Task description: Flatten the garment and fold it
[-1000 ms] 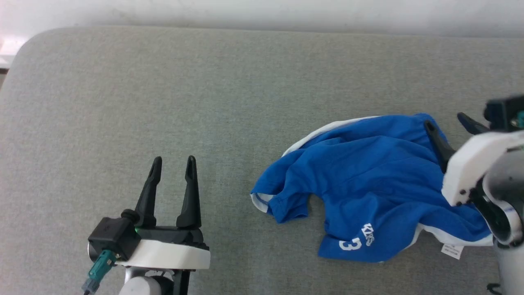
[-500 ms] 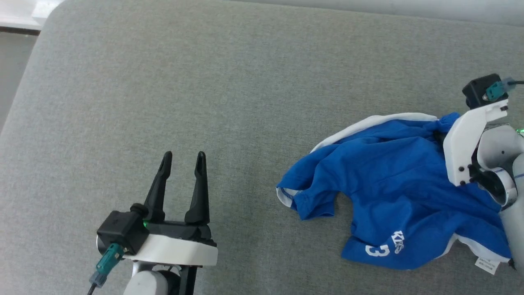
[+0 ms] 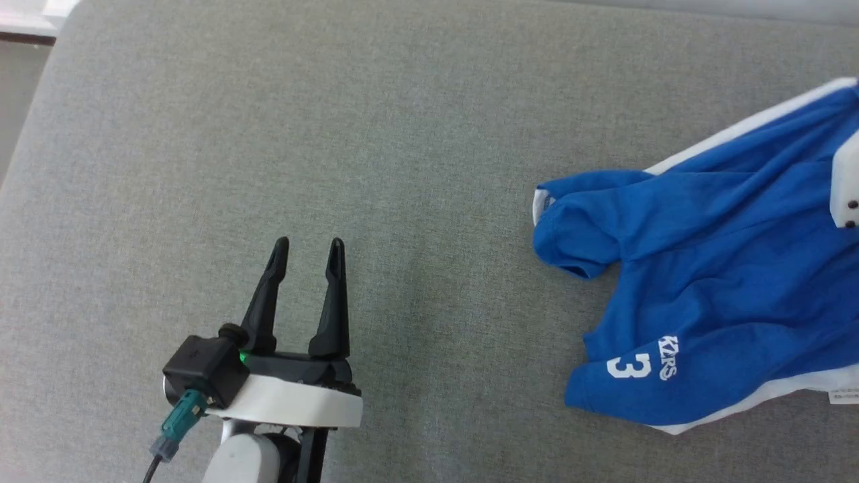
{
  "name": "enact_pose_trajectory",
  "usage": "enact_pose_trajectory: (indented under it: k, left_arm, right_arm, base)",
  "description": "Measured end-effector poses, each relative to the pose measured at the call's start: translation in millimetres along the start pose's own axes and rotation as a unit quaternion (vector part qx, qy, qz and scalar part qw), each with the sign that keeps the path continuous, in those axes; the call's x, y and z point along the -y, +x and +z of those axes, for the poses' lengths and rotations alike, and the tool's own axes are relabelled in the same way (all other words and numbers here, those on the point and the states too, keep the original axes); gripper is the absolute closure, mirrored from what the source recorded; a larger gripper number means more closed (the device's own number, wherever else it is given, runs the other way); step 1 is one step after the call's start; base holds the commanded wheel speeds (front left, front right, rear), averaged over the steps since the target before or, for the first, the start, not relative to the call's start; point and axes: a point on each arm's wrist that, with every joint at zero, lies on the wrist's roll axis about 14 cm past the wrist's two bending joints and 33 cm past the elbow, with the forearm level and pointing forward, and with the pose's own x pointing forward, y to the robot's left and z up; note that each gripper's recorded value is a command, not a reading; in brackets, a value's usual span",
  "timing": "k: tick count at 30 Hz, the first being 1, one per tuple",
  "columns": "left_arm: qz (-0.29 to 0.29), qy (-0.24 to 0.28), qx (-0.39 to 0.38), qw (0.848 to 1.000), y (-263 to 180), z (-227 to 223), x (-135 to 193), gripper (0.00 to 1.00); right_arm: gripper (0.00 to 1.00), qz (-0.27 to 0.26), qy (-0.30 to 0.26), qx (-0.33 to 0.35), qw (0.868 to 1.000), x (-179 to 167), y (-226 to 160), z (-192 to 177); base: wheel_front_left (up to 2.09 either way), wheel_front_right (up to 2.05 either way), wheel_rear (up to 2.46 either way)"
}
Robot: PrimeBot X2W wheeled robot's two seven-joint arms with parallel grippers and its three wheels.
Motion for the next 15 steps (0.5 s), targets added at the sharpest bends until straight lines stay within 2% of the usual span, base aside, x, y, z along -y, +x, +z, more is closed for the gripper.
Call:
enact_pose_trajectory:
  k: [2,4,5,10,15]
  left_arm:
    - [0.001,-0.001,-0.003,1.0,1.0,-2.4,-0.7,0.0]
    - [0.002,0.0,-0.006,1.0,2.1,-4.1,-1.3,0.0]
    - [0.001,0.0,-0.006,1.0,2.8,-4.8,-1.1,0.0]
    - [-0.004,-0.002,-0.007,1.0,4.9,-5.9,2.4,0.0]
    - [-0.01,-0.001,0.007,1.0,4.1,3.1,5.5,0.0]
  right_arm:
    - [0.98,-0.007,0.004,-0.017,1.0,-0.5,3.5,-15.0]
    - [0.47,-0.003,0.012,-0.033,0.999,-8.7,5.5,-28.5]
    - [0.0,0.0,0.017,-0.036,0.999,-12.6,5.6,-33.1]
    - [0.0,0.002,0.034,0.009,0.999,-20.2,1.1,-20.8]
    - [0.0,-0.002,0.083,0.135,0.987,-21.7,-25.9,26.1]
  base:
    - [0.0,0.0,0.0]
    - [0.0,0.0,0.0]
    - [0.0,0.0,0.0]
    - [0.0,0.0,0.0]
    - [0.0,0.0,0.0]
